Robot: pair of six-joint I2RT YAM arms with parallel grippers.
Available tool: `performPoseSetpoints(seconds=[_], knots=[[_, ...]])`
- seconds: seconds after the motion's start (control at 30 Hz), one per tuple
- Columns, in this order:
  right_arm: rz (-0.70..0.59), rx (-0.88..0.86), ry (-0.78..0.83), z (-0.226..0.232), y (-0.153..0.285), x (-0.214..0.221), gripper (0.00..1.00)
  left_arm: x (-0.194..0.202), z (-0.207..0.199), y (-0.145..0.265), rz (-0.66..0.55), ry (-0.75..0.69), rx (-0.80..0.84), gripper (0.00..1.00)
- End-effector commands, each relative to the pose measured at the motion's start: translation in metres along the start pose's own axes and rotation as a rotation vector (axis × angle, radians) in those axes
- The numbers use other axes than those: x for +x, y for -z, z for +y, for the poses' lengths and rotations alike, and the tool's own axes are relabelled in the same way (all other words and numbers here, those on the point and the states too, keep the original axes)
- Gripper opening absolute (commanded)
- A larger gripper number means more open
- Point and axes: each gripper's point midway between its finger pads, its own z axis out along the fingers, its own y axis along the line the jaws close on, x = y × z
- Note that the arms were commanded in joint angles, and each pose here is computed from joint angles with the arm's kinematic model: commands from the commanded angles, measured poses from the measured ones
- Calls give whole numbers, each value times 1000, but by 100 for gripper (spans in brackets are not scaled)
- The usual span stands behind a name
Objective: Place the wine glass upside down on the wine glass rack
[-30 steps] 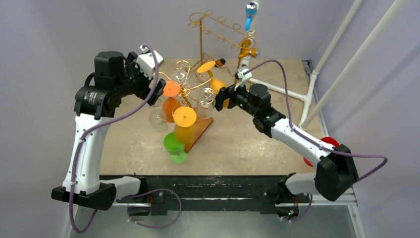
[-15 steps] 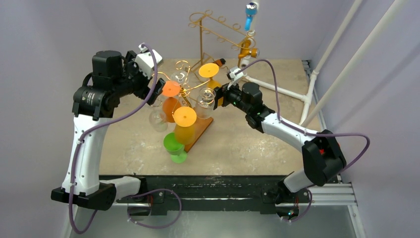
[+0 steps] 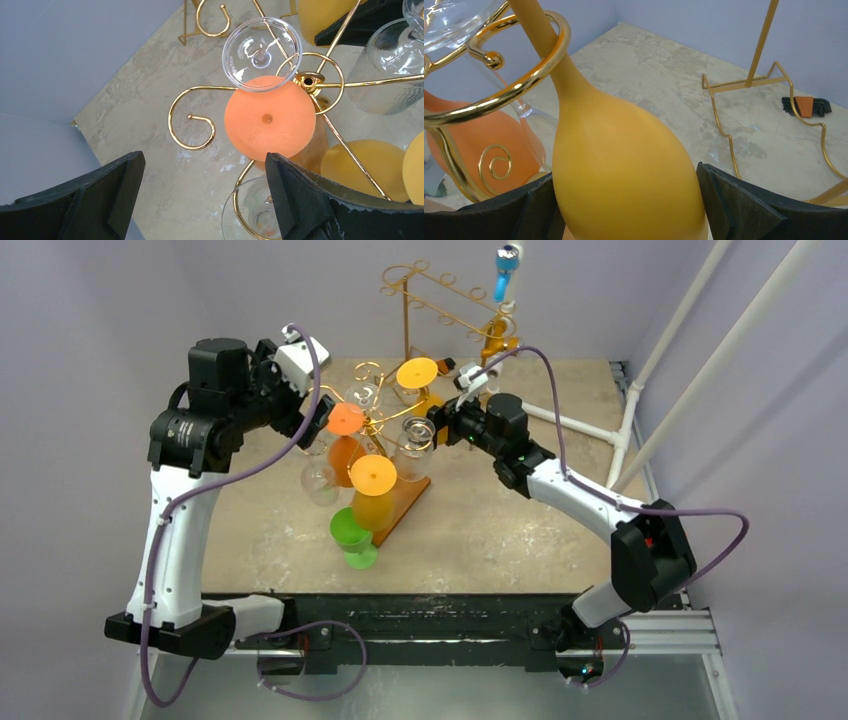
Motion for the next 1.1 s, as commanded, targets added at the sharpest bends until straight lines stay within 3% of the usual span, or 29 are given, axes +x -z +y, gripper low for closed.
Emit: performPoseSetpoints(seconds=[0.0, 0.63, 1.07], knots=[[-23, 23, 15, -8, -8, -20, 99, -17, 3, 10, -50, -13, -8, 100], [2, 38, 20, -14, -12, -4, 99, -21, 4, 14, -58, -21, -12, 100], [-89, 101, 32, -21, 14, -14, 99, -26, 5, 15, -65, -28, -11, 100]])
